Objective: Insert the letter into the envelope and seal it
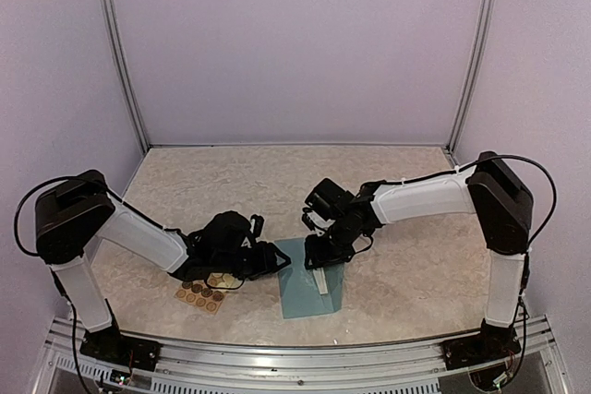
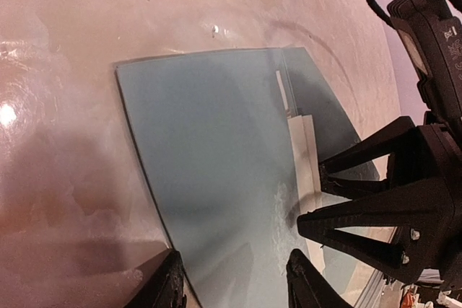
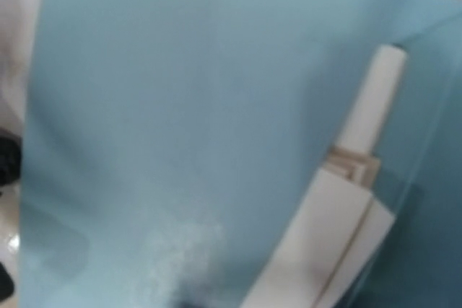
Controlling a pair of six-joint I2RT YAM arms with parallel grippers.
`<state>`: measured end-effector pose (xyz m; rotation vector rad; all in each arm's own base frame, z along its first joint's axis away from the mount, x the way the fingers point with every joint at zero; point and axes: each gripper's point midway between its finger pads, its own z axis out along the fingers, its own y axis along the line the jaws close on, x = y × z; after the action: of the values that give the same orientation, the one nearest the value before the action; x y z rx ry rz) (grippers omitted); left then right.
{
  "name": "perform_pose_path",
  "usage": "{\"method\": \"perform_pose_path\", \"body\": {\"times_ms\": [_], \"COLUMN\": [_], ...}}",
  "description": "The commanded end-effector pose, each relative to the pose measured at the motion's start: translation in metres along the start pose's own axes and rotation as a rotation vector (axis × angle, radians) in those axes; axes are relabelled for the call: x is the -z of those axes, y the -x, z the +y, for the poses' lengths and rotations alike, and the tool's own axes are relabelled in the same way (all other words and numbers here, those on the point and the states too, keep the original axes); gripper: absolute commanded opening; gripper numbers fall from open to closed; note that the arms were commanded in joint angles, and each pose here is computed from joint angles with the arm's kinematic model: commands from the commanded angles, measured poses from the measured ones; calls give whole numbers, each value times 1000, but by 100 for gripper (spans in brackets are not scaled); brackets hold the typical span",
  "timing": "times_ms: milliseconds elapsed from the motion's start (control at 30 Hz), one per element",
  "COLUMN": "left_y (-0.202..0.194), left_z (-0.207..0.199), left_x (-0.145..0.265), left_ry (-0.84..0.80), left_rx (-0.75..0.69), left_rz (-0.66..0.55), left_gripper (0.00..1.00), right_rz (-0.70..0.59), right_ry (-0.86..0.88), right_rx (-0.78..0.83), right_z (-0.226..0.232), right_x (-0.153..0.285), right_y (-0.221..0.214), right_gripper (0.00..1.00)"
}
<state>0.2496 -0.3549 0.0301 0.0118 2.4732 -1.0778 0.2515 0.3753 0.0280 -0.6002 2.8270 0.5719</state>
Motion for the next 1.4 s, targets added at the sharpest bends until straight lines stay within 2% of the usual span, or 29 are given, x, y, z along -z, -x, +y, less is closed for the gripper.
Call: {"method": "perform_pose_path", "body": {"times_ms": [0, 267, 600, 733, 1033, 1200, 1367], "left_y": [-27, -22, 11, 14, -2, -9, -15], "left_z": [38, 38, 4, -3, -4, 2, 6], "left_x": [-5, -2, 27, 33, 19, 9, 1], "left_ry": [120, 131, 83, 72, 51, 61, 66], "left_rx": [8, 4, -54, -63, -55, -48, -47], "left_rz": [97, 72, -40, -51, 2, 33, 65], "left_gripper": [46, 45, 47, 47, 45, 42, 39], "right_rz": [0, -31, -187, -204, -181, -132, -110], "right_ry": [34, 9, -129, -149, -194, -147, -81], "right_rx": [30, 29, 4, -44, -146, -136, -94], "right_z": [13, 12, -9, -35, -93, -88, -70], "right_x": [-6, 4, 79, 90, 77, 56, 42], "right_y": [1, 8, 23, 16, -10, -20, -19], "right_gripper": [40, 41, 55, 56, 42, 32, 30]}}
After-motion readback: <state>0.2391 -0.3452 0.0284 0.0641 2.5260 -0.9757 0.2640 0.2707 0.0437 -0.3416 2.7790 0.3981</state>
